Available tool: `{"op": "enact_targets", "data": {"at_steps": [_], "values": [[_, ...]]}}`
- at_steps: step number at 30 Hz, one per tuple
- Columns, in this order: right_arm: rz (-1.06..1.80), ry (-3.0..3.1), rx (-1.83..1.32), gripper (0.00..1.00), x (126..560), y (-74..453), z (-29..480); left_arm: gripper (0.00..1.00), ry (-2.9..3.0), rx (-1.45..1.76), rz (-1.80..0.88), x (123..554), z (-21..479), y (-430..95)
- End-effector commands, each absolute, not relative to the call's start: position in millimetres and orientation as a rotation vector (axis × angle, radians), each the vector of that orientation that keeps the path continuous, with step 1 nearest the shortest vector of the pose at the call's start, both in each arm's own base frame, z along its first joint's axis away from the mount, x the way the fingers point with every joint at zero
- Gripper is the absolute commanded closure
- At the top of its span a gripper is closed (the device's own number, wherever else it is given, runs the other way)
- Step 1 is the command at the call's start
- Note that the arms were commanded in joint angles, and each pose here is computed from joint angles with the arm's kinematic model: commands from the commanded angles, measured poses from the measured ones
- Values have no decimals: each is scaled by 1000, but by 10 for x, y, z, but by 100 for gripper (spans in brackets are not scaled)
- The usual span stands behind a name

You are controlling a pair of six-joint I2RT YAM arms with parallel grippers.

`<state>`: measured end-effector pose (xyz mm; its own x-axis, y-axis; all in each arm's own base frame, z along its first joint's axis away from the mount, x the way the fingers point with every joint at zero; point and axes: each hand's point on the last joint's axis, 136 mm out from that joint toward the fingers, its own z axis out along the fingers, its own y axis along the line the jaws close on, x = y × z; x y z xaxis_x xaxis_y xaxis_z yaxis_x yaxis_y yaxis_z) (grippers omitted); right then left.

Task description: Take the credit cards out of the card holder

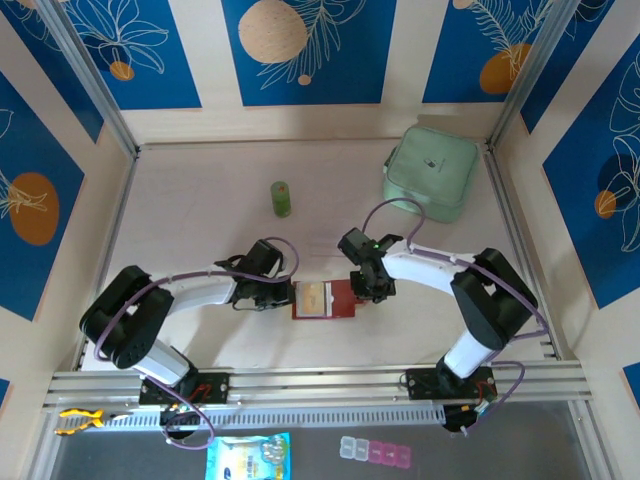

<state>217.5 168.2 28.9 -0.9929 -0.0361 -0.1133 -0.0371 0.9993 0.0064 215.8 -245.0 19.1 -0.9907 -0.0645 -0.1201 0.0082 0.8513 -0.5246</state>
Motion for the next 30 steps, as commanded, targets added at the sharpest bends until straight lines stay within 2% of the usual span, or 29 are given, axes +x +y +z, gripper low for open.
{"op": "enact_targets", "data": {"at_steps": [1, 6, 12, 19, 25, 30], "values": [[-66, 3024, -17, 68, 2099, 1476, 359, 90, 2946, -61, -721, 2064, 114, -2324], [-52, 3018, 21, 62, 2084, 1407, 437, 90, 2941, -60, -728, 2062, 129, -2324], [61, 2961, 22, 61, 2133, 1568, 755, 90, 2914, -58, -760, 2072, 224, -2343], [177, 2891, -75, 61, 2174, 2025, 1138, 90, 2903, -50, -769, 2071, 282, -2347], [238, 2943, -156, 61, 2159, 2419, 1014, 89, 2904, -52, -781, 2079, 271, -2368], [168, 2985, -124, 46, 2155, 2361, 769, 88, 2906, -50, -775, 2061, 261, -2350]]}}
